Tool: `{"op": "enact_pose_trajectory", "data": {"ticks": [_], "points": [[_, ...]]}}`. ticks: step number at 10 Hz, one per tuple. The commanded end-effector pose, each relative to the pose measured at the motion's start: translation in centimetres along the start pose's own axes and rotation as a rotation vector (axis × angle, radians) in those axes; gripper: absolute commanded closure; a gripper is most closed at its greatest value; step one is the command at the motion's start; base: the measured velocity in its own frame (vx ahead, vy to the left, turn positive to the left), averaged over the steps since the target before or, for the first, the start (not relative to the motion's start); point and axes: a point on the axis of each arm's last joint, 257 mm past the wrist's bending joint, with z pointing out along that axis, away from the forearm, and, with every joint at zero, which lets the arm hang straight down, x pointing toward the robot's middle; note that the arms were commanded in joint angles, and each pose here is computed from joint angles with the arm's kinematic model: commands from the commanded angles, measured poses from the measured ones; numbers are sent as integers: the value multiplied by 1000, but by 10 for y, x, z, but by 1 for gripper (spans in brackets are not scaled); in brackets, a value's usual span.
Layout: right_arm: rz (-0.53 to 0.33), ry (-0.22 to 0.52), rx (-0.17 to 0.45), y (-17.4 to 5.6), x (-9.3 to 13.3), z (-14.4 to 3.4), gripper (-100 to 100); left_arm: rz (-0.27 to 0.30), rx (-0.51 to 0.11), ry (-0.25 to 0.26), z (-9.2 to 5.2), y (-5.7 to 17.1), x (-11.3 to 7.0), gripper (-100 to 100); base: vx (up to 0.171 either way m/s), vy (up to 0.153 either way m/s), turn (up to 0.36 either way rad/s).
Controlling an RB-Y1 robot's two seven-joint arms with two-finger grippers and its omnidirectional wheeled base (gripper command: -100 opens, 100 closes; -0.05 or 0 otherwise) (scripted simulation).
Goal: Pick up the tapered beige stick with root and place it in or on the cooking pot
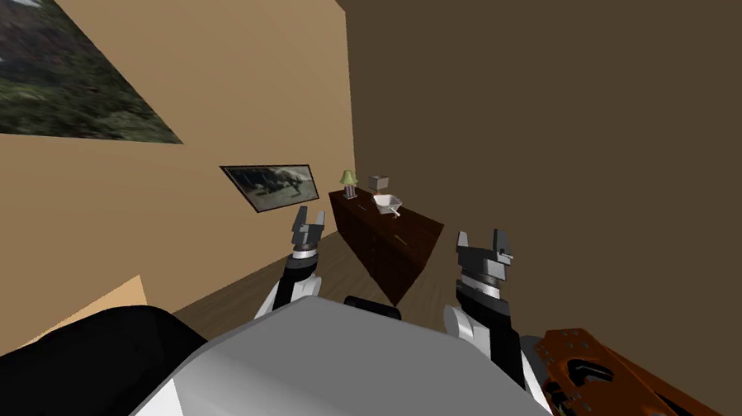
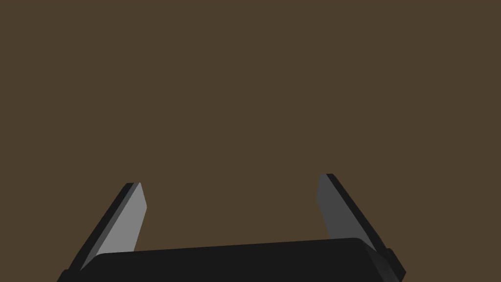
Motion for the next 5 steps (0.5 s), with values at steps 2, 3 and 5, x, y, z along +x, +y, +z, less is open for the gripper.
{"op": "enact_pose_trajectory", "data": {"ticks": [2,3,5], "points": [[-13,76,23,-5,13,-5,-100,0,0,0,0,0,0,0,4,63,84],[-16,109,40,-10,19,-9,-100,0,0,0,0,0,0,0,-5,141,110],[-16,172,90,-24,32,-22,-100,0,0,0,0,0,0,0,-48,180,151]]}}
